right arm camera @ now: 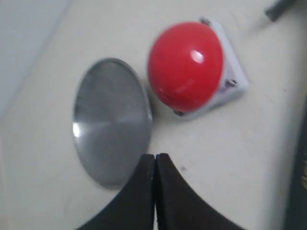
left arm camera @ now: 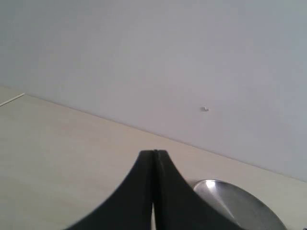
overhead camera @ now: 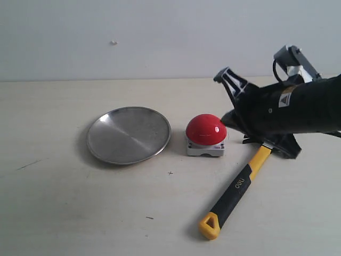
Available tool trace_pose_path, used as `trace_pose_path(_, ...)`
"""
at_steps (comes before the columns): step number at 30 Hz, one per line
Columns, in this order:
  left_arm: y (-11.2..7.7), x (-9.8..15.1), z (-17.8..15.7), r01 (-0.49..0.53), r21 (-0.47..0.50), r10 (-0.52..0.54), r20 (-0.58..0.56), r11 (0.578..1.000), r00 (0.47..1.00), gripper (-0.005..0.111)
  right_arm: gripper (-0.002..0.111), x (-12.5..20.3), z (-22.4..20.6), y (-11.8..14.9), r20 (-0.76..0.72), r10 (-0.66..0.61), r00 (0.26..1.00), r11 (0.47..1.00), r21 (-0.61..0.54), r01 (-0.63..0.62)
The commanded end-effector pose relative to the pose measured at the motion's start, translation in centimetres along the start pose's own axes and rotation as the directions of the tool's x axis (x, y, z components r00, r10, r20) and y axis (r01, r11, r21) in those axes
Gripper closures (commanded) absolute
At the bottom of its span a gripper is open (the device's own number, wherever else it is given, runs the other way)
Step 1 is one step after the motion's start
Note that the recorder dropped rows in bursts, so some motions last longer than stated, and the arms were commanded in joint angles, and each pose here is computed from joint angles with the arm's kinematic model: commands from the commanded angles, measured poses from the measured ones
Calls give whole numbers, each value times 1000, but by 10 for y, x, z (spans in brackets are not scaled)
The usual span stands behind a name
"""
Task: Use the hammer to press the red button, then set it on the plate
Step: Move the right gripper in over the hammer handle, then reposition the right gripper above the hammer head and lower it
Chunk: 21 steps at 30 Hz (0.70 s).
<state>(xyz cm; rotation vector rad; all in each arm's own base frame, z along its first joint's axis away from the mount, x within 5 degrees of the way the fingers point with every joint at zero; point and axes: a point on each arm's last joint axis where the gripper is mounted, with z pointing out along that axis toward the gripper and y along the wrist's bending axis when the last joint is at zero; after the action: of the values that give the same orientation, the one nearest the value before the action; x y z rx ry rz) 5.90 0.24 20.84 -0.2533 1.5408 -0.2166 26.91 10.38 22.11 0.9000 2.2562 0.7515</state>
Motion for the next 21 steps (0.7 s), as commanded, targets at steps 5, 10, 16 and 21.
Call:
trace_pose_path(5, 0, 1, -1, 0, 2, 0, 6, 1000, 1000, 107, 108, -14, -5, 24, 146, 36, 989, 971, -240, 0)
trace_pose_path(10, 0, 1, -1, 0, 2, 0, 6, 1000, 1000, 107, 108, -17, -6, 26, 139, 180, 974, 951, -277, -137)
trace_pose_path(16, 0, 1, -1, 0, 2, 0, 6, 1000, 1000, 107, 108, -20, -6, 29, 162, 204, 965, 936, -321, -144)
trace_pose_path(21, 0, 1, -1, 0, 2, 0, 6, 1000, 1000, 107, 108, -21, -6, 27, 130, 325, 937, 906, -328, -269)
